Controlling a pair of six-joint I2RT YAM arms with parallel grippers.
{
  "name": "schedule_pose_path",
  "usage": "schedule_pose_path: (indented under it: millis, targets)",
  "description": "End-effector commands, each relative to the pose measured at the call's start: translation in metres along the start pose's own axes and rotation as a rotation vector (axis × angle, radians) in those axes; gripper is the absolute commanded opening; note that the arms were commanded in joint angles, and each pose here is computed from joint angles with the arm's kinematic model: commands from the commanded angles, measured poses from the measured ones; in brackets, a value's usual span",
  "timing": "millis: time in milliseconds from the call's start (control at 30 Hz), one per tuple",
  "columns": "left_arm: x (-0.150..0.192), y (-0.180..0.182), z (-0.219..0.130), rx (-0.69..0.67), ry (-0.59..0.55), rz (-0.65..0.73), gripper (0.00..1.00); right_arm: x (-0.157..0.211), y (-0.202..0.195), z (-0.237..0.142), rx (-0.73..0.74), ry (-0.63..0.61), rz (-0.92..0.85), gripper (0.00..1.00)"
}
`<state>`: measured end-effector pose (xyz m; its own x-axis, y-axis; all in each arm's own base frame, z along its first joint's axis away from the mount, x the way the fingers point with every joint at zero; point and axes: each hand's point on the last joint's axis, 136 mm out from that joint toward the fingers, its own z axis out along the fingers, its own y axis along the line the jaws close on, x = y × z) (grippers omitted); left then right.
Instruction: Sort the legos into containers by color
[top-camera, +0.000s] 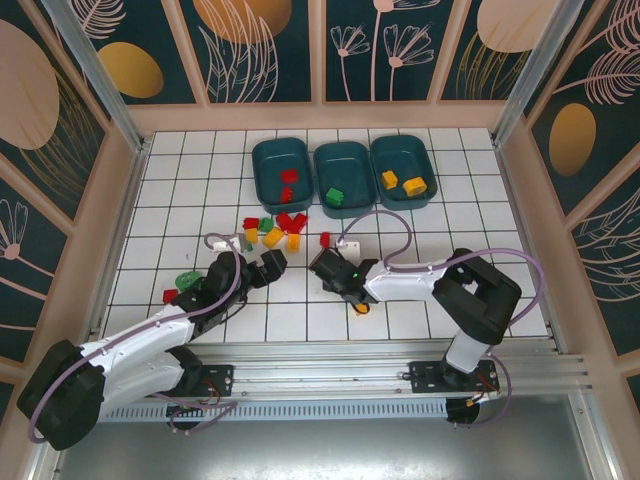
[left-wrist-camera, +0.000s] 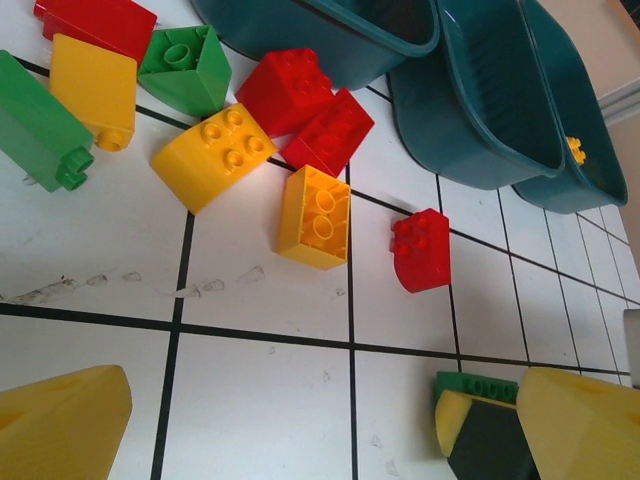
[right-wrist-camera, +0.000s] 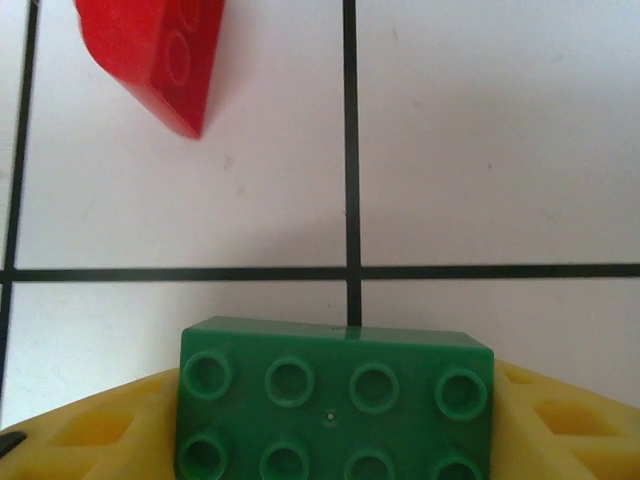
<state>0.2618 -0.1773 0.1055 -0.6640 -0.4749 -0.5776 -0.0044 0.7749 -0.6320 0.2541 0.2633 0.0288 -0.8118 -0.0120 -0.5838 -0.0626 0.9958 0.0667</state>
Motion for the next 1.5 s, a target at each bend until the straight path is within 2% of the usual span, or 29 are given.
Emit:
schedule_pose_path:
  millis: [0,133,267,433,667,733,833,933,1033,1133,1233,1333,1467]
  targets:
    - [0.001,0.007,-0.002,-0.027,-0.010,0.000,0.99,-0.037,0.008,-0.015,0.011,-0.137,0.000,0.55]
    - [-0.004,0.004,-0.003,-0.024,-0.026,-0.004,0.98,-0.076,0.013,-0.030,0.014,-0.227,-0.027,0.55]
    - [-0.008,0.006,-0.005,-0.030,-0.053,-0.017,0.99,-0.133,0.009,-0.035,0.002,-0.312,-0.021,0.55]
    - [-0.009,0.008,-0.007,-0.028,-0.065,-0.049,0.99,-0.189,-0.009,-0.010,-0.017,-0.341,0.005,0.55]
    - [-0.009,0.003,-0.008,-0.005,-0.057,-0.067,0.99,-0.241,-0.012,0.046,-0.040,-0.271,-0.007,0.57]
    - [-0.008,0.001,-0.006,-0.007,-0.046,-0.058,0.99,-0.251,-0.011,0.060,-0.033,-0.254,-0.013,0.61]
    - [-0.008,0.000,-0.005,-0.026,-0.030,-0.040,0.98,-0.264,-0.013,0.067,-0.010,-0.244,-0.008,0.74]
    - [-0.011,-0.002,-0.006,-0.033,-0.031,-0.025,0.98,-0.277,-0.014,0.052,-0.007,-0.282,0.003,0.82]
    - [-0.017,-0.004,-0.009,-0.033,-0.056,-0.022,0.99,-0.284,-0.018,0.031,-0.009,-0.319,0.011,0.84]
    - [-0.024,-0.004,-0.013,-0.043,-0.086,-0.014,0.98,-0.280,-0.026,0.007,0.002,-0.351,0.015,0.84]
    - [-0.030,0.001,-0.017,-0.065,-0.121,-0.009,0.99,-0.255,-0.035,-0.020,0.005,-0.366,0.031,0.84]
    - [-0.033,0.004,-0.018,-0.081,-0.136,0.011,0.98,-0.201,-0.056,-0.034,0.023,-0.310,0.085,0.83]
    - [-0.027,0.011,-0.016,-0.076,-0.135,0.001,0.99,-0.105,-0.092,-0.042,0.077,-0.176,0.162,0.80]
